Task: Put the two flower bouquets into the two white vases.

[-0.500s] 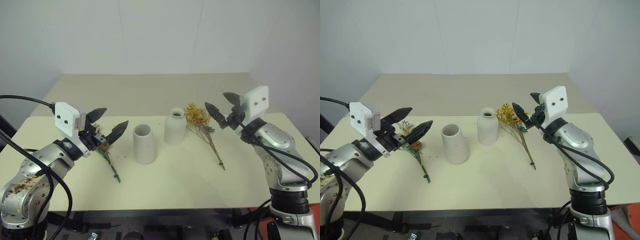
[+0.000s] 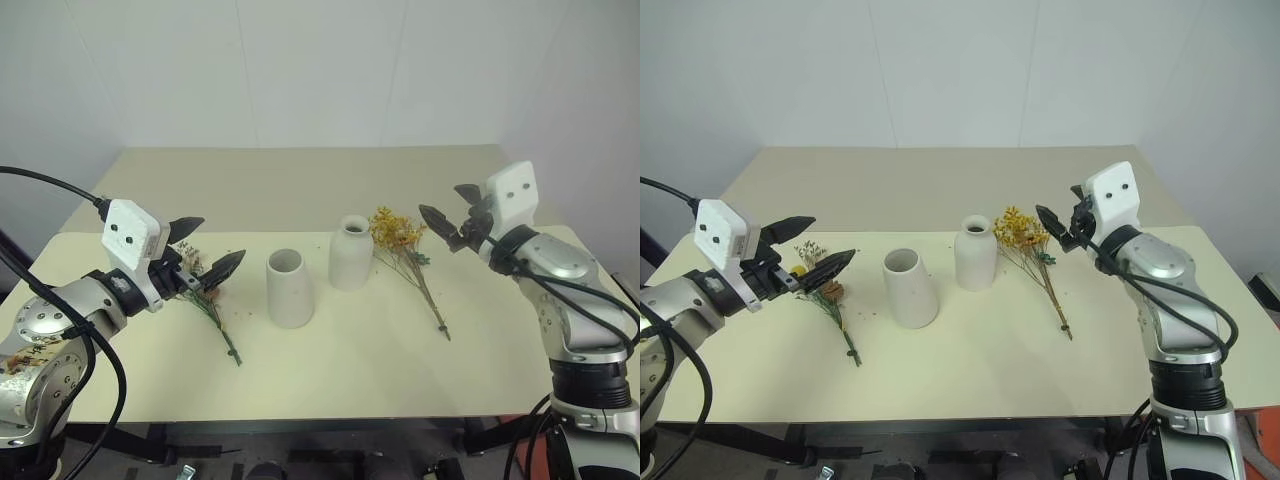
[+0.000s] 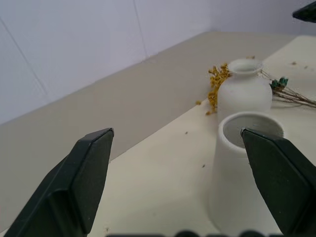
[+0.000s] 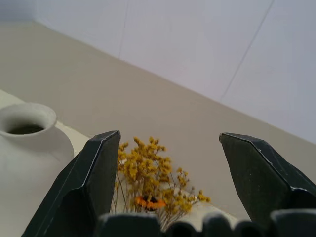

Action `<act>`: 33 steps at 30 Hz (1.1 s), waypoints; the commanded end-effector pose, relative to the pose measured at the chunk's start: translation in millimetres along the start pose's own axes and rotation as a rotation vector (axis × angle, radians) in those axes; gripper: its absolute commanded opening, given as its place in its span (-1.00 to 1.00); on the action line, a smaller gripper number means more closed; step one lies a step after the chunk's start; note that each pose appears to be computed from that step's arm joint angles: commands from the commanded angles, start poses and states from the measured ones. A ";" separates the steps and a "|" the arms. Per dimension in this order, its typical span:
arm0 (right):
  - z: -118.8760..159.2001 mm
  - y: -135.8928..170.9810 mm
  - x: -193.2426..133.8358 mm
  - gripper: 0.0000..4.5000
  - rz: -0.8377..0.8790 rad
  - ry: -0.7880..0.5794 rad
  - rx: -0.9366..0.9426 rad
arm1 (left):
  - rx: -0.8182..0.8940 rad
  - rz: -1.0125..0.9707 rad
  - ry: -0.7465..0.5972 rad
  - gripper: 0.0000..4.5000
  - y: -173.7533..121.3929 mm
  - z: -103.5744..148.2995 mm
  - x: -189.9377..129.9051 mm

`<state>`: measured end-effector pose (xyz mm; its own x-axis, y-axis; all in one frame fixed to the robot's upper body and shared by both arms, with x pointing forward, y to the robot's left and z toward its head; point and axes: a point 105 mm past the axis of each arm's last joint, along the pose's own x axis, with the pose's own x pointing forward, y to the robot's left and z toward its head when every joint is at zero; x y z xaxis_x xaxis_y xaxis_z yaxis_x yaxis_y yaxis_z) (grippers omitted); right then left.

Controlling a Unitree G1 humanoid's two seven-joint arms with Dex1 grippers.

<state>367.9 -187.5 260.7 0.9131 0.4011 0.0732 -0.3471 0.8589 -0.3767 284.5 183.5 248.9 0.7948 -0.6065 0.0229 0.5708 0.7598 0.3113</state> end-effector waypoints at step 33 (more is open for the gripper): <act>-87.5 19.3 -1.9 0.69 0.373 0.890 0.083 | 0.204 -0.798 0.069 1.00 -55.4 68.1 121.0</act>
<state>373.9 -202.6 163.4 0.5452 0.2811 -0.7898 -0.6097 0.7795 -0.1435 339.8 55.8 288.3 0.1856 -0.9243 -0.3335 0.9383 0.0659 0.3396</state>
